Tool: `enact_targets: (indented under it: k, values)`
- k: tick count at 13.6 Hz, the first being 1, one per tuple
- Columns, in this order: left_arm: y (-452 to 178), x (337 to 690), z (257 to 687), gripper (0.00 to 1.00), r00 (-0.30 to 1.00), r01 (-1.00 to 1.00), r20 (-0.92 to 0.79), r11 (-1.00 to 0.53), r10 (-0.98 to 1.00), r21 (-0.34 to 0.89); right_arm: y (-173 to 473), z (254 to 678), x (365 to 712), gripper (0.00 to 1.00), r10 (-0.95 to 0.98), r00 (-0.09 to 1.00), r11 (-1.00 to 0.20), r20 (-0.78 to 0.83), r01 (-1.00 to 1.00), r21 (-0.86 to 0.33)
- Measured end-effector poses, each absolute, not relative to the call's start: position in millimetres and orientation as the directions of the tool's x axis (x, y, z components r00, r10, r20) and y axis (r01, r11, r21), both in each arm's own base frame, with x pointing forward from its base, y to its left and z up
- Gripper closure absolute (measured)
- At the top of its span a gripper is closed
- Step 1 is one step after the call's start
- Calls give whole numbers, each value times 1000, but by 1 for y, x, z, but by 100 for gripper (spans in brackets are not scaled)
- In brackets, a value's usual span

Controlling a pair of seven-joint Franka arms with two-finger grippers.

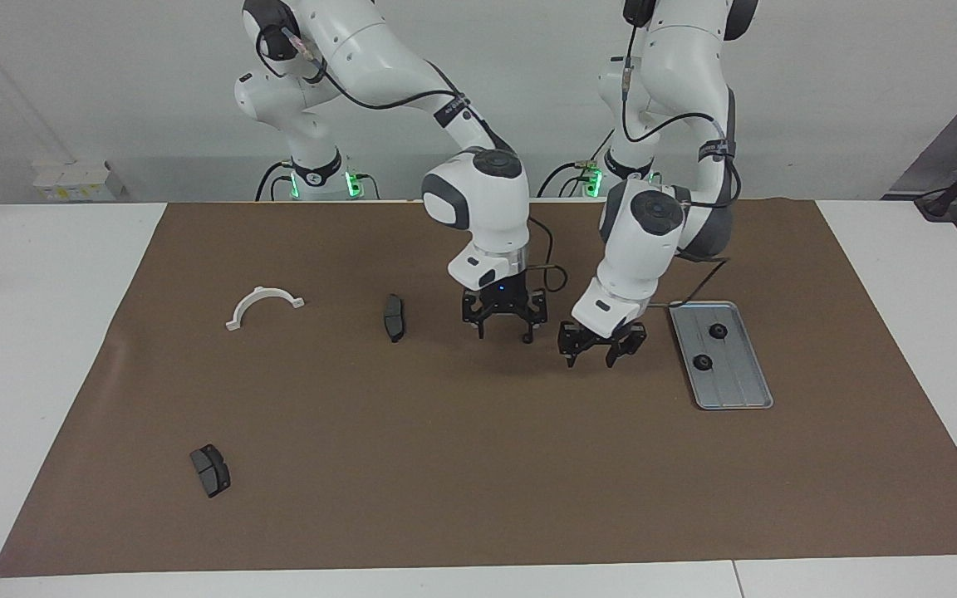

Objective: Pick bearing gear from pile to tray

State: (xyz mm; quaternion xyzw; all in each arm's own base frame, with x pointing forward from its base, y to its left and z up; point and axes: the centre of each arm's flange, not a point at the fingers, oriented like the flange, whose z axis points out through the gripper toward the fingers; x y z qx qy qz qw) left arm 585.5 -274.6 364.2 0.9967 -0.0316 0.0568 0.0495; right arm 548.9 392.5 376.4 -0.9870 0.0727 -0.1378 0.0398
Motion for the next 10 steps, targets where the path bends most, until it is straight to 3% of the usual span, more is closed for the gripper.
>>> enact_targets:
  k: [5, 10]
  values:
    - [-337, 543, 336, 30, 990, -129, 65, -989, -124, 79, 273, 427, 545, 0, -179, 946, -983, 271, -179, -26]
    - [-347, 515, 305, 37, 988, -154, 10, -987, -154, 53, 128, 497, 559, 0, -130, 974, -991, 186, -130, -13]
